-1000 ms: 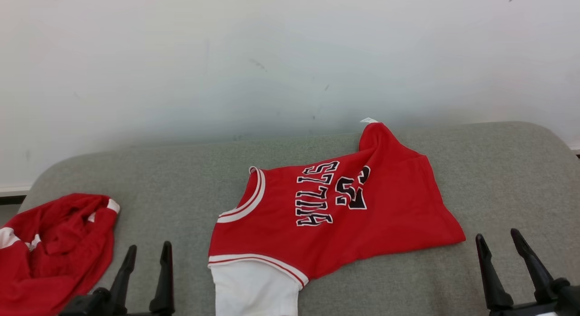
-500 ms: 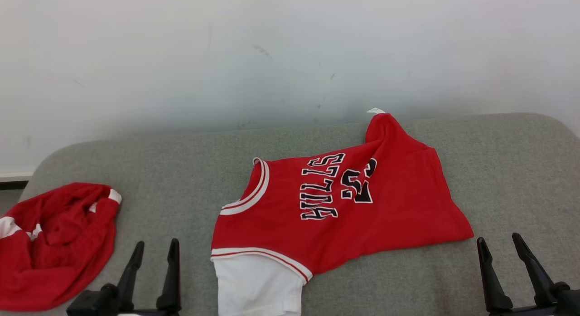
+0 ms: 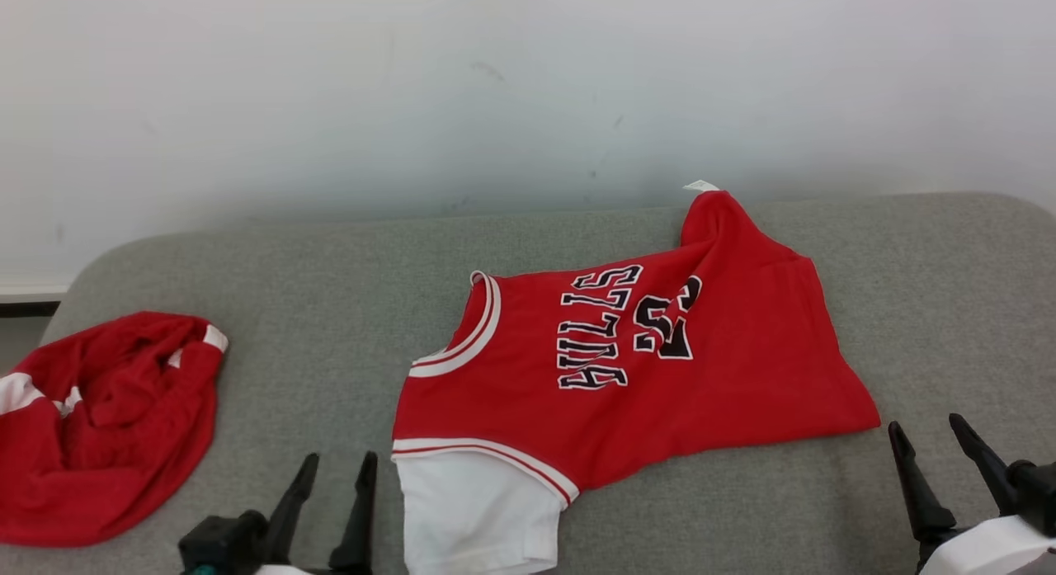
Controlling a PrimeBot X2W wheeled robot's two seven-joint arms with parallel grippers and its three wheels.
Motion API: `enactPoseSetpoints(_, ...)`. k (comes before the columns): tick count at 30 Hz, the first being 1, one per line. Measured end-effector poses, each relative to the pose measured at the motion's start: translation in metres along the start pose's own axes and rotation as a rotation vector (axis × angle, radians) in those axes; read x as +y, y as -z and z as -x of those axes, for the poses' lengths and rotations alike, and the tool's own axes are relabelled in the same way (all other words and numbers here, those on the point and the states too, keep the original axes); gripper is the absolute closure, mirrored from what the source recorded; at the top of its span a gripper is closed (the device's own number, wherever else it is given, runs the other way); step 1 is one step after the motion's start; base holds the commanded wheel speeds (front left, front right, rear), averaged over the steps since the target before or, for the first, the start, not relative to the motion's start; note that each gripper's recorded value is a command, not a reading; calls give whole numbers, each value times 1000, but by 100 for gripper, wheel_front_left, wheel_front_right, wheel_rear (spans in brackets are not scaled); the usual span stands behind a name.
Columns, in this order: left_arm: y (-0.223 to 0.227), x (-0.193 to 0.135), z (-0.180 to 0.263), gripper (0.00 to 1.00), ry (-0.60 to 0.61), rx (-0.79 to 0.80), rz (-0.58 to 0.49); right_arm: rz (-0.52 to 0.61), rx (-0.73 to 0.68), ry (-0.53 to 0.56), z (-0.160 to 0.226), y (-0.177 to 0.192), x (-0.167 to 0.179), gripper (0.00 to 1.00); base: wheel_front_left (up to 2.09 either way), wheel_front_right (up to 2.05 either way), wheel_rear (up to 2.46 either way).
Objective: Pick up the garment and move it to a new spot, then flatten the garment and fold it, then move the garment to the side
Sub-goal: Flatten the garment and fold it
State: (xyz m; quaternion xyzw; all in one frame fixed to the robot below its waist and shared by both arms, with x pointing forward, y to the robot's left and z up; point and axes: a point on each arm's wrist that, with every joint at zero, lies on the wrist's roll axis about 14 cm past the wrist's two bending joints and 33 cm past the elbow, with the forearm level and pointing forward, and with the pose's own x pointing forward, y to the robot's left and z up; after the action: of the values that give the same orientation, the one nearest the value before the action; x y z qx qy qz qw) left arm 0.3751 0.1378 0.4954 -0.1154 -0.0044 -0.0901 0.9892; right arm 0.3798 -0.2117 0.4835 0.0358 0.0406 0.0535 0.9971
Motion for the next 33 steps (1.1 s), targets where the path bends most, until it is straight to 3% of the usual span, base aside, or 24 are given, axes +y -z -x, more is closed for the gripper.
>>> enactPoseSetpoints(11,42,-9,-2,0,78,267,16,-57,252,2,-41,44,-15,0,0,0,0)
enactPoseSetpoints(20,68,-9,10,0,106,430,49,-94,463,-44,-59,84,-7,0,0,0,0)
enactPoseSetpoints(26,84,-11,17,0,130,522,60,-178,526,-51,-67,96,0,0,0,0,0)
enactPoseSetpoints(33,100,-22,17,0,174,604,75,-200,568,-68,-72,104,5,0,0,0,0)
